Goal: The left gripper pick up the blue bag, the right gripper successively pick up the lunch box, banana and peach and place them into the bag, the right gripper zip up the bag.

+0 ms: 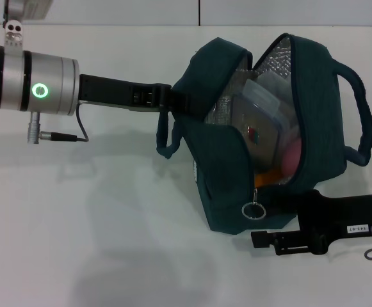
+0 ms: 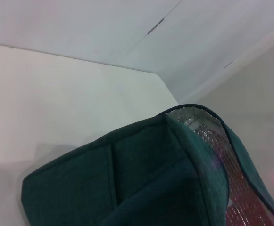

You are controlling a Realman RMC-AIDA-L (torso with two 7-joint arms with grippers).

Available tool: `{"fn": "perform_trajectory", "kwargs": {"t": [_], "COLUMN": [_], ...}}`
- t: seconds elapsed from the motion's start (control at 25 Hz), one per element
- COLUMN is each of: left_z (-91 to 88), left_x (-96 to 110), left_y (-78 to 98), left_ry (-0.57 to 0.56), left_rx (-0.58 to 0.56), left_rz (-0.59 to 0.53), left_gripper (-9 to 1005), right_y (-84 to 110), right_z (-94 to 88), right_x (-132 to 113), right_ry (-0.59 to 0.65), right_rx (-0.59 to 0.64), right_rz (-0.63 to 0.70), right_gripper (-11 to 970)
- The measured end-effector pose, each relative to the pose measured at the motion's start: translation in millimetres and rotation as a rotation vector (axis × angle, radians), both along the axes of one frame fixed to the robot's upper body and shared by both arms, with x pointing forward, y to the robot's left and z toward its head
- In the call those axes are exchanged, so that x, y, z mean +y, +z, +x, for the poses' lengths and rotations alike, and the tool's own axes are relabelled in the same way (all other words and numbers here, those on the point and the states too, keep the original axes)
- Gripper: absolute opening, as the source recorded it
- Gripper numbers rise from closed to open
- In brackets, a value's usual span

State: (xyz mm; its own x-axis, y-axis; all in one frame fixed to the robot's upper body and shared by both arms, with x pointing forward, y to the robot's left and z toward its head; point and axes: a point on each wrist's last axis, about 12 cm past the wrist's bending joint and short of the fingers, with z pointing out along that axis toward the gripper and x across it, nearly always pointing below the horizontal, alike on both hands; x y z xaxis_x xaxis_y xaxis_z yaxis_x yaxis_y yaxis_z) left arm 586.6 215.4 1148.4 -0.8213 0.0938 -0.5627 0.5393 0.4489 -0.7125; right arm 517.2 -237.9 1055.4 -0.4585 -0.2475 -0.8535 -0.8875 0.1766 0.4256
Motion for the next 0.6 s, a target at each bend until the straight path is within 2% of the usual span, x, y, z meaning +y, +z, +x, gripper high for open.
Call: {"fn": "perform_trajectory", "kwargs": {"t": [0.44, 0.6], "left_z": [-0.1, -0.3], "left_x": [0.0, 0.0], "left_y": [0.0, 0.0], "left_ry": [-0.001, -0.003], "left_rx": [-0.001, 0.000], "left_rz": [0.000, 0.000], "left_gripper": [146, 146], "right_y": [-1.8, -2.7], "right_z": [5.2, 7.0], "right_x": [16.9, 20.0], "right_ry": [0.007, 0.004], "right_rx": [0.018, 0.019], "right_rz": [0.004, -0.004], "right_gripper": [657, 503]}}
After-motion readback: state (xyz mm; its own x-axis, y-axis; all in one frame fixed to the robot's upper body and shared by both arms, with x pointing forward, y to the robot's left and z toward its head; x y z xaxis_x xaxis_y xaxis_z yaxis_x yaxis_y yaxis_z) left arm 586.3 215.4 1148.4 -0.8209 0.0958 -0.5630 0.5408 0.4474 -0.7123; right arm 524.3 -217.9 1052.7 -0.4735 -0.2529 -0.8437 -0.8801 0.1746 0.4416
